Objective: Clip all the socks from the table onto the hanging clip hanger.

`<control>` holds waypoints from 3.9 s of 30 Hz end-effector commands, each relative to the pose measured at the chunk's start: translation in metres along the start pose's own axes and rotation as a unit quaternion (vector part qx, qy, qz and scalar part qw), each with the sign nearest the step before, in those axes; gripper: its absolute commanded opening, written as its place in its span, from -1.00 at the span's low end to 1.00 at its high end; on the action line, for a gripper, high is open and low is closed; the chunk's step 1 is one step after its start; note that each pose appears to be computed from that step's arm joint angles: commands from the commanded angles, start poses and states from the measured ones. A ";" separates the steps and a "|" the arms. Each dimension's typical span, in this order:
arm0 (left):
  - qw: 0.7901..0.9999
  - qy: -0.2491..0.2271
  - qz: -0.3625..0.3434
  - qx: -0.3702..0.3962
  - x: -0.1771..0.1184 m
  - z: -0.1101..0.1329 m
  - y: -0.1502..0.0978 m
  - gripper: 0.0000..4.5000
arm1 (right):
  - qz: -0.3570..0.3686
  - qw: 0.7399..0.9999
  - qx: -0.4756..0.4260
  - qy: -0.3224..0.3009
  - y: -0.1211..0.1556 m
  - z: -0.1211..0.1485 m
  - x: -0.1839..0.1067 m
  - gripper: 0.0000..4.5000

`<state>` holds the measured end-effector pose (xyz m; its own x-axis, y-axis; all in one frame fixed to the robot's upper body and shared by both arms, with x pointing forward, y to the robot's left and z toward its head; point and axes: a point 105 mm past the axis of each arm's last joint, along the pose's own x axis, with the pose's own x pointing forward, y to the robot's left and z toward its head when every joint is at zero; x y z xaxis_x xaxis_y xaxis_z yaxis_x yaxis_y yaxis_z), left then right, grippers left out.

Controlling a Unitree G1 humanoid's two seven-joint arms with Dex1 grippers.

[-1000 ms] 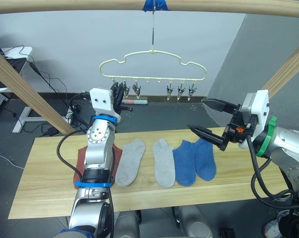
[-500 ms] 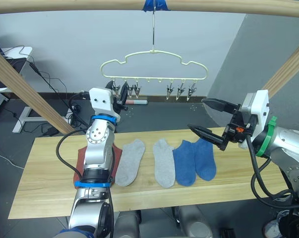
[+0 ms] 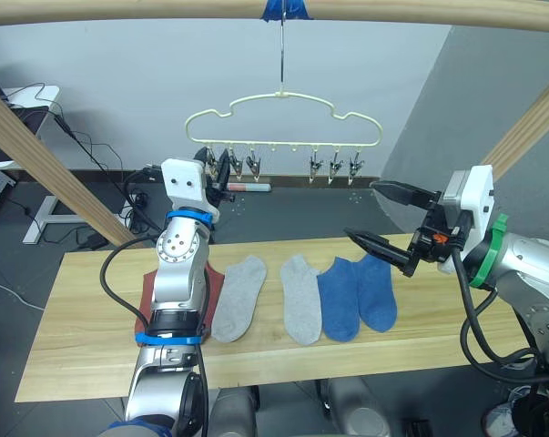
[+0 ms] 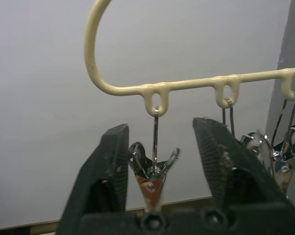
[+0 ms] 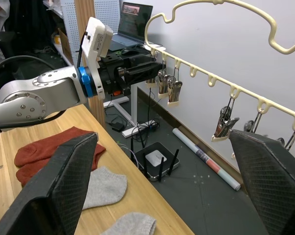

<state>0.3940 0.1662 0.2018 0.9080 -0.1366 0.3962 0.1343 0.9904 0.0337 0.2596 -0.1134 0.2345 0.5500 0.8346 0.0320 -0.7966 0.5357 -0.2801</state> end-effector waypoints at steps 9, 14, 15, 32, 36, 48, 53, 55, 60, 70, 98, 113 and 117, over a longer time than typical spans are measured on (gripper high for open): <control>1.000 -0.026 -0.002 0.004 0.001 0.016 -0.003 -1.00 | 0.004 1.000 -0.010 -0.015 0.003 0.007 -0.001 1.00; 1.000 -0.027 -0.002 0.006 0.000 0.018 -0.002 -1.00 | 0.001 1.000 -0.010 -0.009 0.002 0.004 0.000 1.00; 1.000 -0.025 -0.003 0.005 0.000 0.018 -0.003 -1.00 | -0.002 1.000 -0.011 -0.003 0.001 0.001 -0.001 1.00; 0.993 0.046 -0.109 0.005 -0.006 0.036 -0.013 -1.00 | -0.290 0.930 0.074 0.215 -0.022 -0.167 -0.014 1.00; 0.991 0.052 -0.121 0.003 -0.006 0.040 -0.015 -1.00 | -0.333 0.913 0.077 0.224 -0.039 -0.196 -0.010 1.00; 0.989 0.064 -0.134 -0.001 -0.008 0.039 -0.016 -1.00 | -0.384 0.862 0.184 0.274 -0.050 -0.253 -0.016 0.83; 0.988 0.068 -0.139 -0.008 -0.009 0.041 -0.015 -1.00 | -0.373 0.865 0.195 0.274 -0.042 -0.256 -0.013 0.10; 0.987 0.069 -0.143 -0.013 -0.009 0.042 -0.016 -1.00 | -0.366 0.869 0.195 0.270 -0.040 -0.255 -0.011 -0.20; 0.983 0.071 -0.165 -0.036 -0.009 0.047 -0.019 -1.00 | -0.328 0.898 0.169 0.241 -0.037 -0.240 0.005 -0.98; 0.975 0.075 -0.190 -0.091 -0.008 0.054 -0.025 -1.00 | -0.140 0.985 -0.029 0.100 -0.013 -0.139 0.074 -0.99; 0.958 0.086 -0.226 -0.155 -0.015 0.061 -0.038 -1.00 | -0.015 0.999 -0.023 -0.026 0.024 -0.074 0.176 -0.99; 0.958 0.093 -0.221 -0.158 -0.020 0.057 -0.038 -1.00 | -0.035 0.996 -0.004 -0.082 0.018 -0.053 0.190 -0.99; 0.958 0.098 -0.222 -0.156 -0.021 0.054 -0.038 -1.00 | -0.037 0.995 0.003 -0.096 0.019 -0.047 0.192 -0.99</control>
<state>0.3602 0.1454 0.2213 0.8371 -0.5259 0.1507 0.5463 0.8181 -0.1797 0.3660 0.0451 0.1616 0.5806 0.8043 0.1263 -0.7660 0.5922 -0.2500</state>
